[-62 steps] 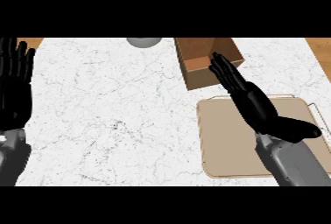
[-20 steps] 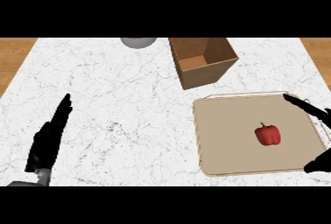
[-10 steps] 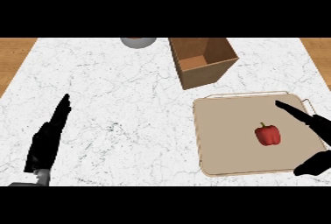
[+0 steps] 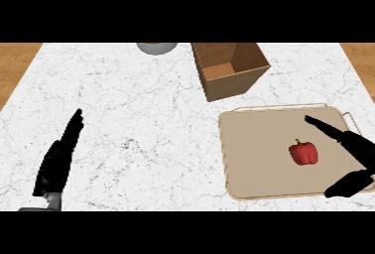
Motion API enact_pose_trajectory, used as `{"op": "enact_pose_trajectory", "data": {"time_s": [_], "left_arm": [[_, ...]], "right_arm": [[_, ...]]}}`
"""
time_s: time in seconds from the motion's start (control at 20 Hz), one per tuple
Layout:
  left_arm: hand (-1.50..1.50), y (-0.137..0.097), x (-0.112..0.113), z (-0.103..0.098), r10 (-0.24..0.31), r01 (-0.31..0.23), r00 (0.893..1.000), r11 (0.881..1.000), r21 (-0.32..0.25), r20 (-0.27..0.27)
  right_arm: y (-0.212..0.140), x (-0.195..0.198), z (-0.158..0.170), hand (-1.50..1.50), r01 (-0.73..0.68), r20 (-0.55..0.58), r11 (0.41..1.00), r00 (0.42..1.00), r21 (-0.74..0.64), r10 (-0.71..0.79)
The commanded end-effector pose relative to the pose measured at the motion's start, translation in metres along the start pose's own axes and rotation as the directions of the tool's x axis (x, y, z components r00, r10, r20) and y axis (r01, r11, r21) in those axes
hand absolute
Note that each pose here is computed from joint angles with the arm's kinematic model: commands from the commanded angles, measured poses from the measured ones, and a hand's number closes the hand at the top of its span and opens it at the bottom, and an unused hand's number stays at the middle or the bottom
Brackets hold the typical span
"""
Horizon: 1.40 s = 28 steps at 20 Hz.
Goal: Pick the bell pepper from the tray and place it in the cardboard box
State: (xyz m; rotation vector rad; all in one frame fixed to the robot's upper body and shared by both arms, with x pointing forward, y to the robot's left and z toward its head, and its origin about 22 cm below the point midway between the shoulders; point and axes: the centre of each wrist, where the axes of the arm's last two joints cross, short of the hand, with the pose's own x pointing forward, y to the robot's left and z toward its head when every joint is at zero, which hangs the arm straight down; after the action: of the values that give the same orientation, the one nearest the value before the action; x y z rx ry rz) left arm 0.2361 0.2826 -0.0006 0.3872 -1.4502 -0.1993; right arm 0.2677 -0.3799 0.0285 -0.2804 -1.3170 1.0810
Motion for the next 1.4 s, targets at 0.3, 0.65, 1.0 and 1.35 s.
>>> {"op": "enact_pose_trajectory", "data": {"time_s": [0.3,0.65,1.0,1.35], "left_arm": [[0.0,0.015,0.014,0.001,-0.001,0.001,1.0,1.0,0.005,0.005],[0.0,-0.013,0.006,0.0,-0.002,0.002,1.0,1.0,-0.008,0.0],[0.0,0.012,0.005,0.007,-0.015,0.014,1.0,1.0,-0.009,-0.004],[0.0,0.015,0.007,-0.004,-0.016,0.016,1.0,1.0,-0.001,-0.003]], "right_arm": [[0.009,-0.017,-0.024,-1.5,0.005,0.009,1.0,1.0,-0.003,-0.005],[0.005,-0.018,-0.024,-1.5,0.024,-0.007,1.0,1.0,-0.004,-0.024],[0.035,-0.001,-0.042,-1.5,-0.029,-0.011,0.999,1.0,0.014,0.029],[0.036,-0.009,-0.047,1.5,0.029,0.024,0.998,0.999,0.053,-0.031]]}}
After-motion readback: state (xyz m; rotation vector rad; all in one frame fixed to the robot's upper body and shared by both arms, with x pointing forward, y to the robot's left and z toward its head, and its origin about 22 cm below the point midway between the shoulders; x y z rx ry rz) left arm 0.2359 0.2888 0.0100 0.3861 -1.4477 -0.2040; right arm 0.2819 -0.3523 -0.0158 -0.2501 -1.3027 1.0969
